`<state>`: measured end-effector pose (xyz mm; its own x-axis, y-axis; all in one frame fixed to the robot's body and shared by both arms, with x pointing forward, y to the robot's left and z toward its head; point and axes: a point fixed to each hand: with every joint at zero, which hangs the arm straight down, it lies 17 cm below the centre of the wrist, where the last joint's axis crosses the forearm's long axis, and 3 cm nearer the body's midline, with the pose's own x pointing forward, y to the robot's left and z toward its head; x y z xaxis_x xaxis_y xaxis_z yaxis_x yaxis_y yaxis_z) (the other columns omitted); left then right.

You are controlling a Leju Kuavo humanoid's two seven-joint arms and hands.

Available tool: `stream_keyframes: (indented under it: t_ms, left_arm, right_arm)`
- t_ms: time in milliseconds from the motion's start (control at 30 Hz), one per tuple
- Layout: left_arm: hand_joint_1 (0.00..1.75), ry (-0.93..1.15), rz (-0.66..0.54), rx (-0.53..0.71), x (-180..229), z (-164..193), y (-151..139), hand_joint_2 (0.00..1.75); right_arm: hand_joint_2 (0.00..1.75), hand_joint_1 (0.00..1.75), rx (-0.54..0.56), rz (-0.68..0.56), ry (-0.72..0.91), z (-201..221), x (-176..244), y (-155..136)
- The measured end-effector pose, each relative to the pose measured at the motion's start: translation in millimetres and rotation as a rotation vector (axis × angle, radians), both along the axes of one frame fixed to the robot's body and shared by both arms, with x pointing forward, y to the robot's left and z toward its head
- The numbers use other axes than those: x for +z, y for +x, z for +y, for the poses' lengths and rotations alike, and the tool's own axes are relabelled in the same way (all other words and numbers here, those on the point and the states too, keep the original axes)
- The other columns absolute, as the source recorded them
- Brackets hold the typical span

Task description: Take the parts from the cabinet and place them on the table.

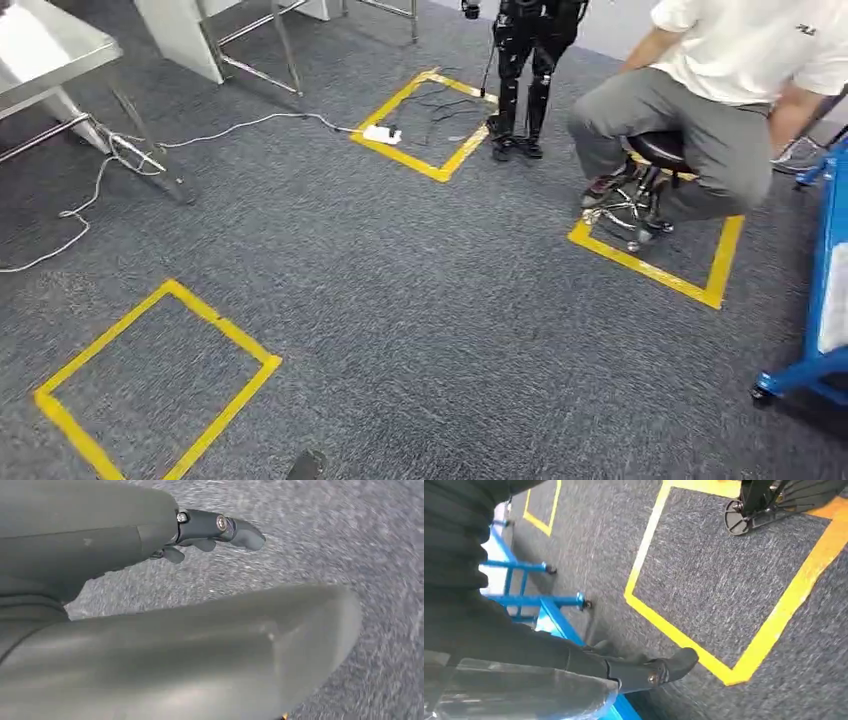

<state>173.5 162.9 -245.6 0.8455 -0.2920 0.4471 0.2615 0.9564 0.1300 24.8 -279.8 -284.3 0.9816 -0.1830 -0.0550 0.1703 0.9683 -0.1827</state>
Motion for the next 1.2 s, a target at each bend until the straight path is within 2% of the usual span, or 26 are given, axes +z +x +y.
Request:
stream_keyframes:
  t_ms: [100,500,733,1200]
  left_arm:
    - [0.0,-0.005,0.01,-0.008,0.3,-2.6,0.9,0.0]
    - [0.0,-0.027,0.044,-0.061,0.3,-14.2,-3.1,0.0]
    - [0.0,-0.033,0.039,-0.09,2.0,-20.8,-2.2,0.0]
    - [0.0,-0.034,0.038,-0.09,2.0,-19.4,-1.3,0.0]
  right_arm:
    - [1.75,0.0,-0.01,0.015,0.01,6.2,-0.2,-8.0]
    - [1.75,0.0,-0.009,0.027,0.038,14.1,0.5,-5.4]
    - [1.75,0.0,-0.01,0.051,0.035,16.5,0.7,-14.0]
    - [1.75,0.0,-0.006,0.065,0.049,27.4,1.0,-22.4]
